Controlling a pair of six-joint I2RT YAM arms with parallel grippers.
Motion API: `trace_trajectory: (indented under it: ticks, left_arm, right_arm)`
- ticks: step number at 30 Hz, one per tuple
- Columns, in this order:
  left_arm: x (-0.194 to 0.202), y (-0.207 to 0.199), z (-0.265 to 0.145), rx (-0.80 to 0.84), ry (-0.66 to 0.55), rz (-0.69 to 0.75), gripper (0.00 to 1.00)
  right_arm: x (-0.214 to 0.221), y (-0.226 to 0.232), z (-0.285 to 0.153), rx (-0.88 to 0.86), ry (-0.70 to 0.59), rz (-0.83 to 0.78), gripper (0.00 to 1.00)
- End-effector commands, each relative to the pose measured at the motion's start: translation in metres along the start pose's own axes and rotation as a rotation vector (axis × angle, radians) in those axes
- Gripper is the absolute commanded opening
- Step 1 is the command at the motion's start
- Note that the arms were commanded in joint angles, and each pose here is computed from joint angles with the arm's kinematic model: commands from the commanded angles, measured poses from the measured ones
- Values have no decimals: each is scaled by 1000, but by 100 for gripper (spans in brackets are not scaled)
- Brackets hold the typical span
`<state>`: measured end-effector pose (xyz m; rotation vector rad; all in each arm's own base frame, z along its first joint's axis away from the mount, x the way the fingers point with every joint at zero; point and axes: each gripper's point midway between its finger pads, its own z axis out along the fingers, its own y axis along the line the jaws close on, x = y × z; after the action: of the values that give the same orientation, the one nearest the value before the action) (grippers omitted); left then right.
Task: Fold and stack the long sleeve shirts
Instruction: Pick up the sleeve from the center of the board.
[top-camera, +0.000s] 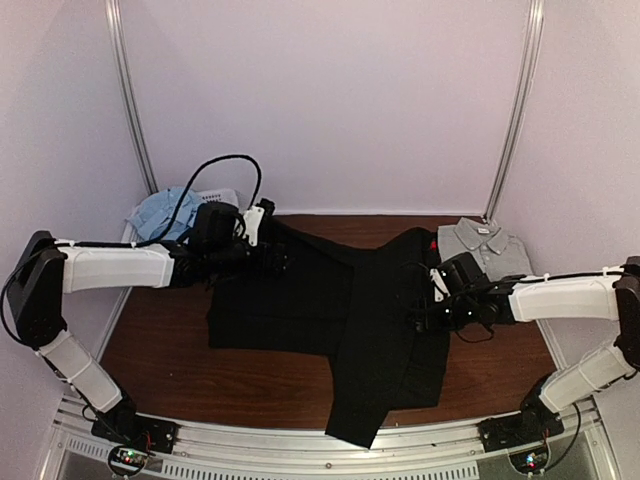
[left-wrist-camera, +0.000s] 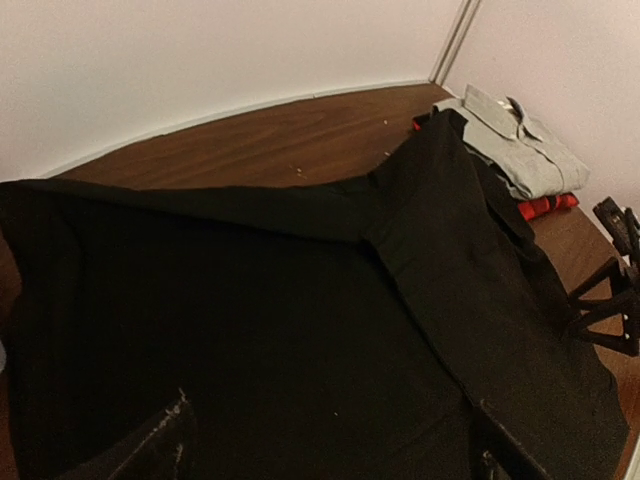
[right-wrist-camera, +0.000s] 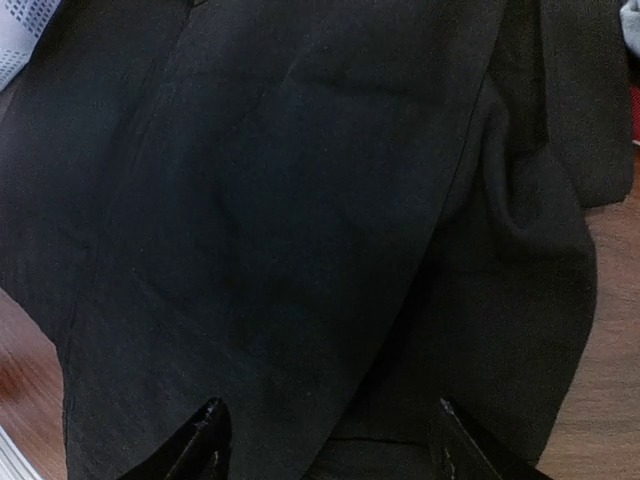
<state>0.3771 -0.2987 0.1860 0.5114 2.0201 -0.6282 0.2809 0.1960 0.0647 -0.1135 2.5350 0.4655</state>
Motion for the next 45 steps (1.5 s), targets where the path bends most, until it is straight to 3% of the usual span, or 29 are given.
trace_trajectory:
  ticks: [1,13,25,32,39,45]
  left_arm:
    - [-6,-23,-4,62,-92,-10,95]
    - [20,-32,3,93,-44,-19,93]
    - [24,-30,9,84,-29,-22,93]
    - [30,-28,11,80,-11,-26,93]
    - [27,-28,10,77,-10,-24,92]
    - [29,-28,11,76,-5,-25,92]
  right_arm:
    - [-6,23,5,-127,-41,68,67]
    - [6,20,33,-126,5,91,59]
    - [12,-2,25,-33,-22,132,62]
    - [14,7,31,-92,-15,155,61]
    - [21,14,39,-157,-6,205,51]
    - [13,21,36,-206,-50,244,33]
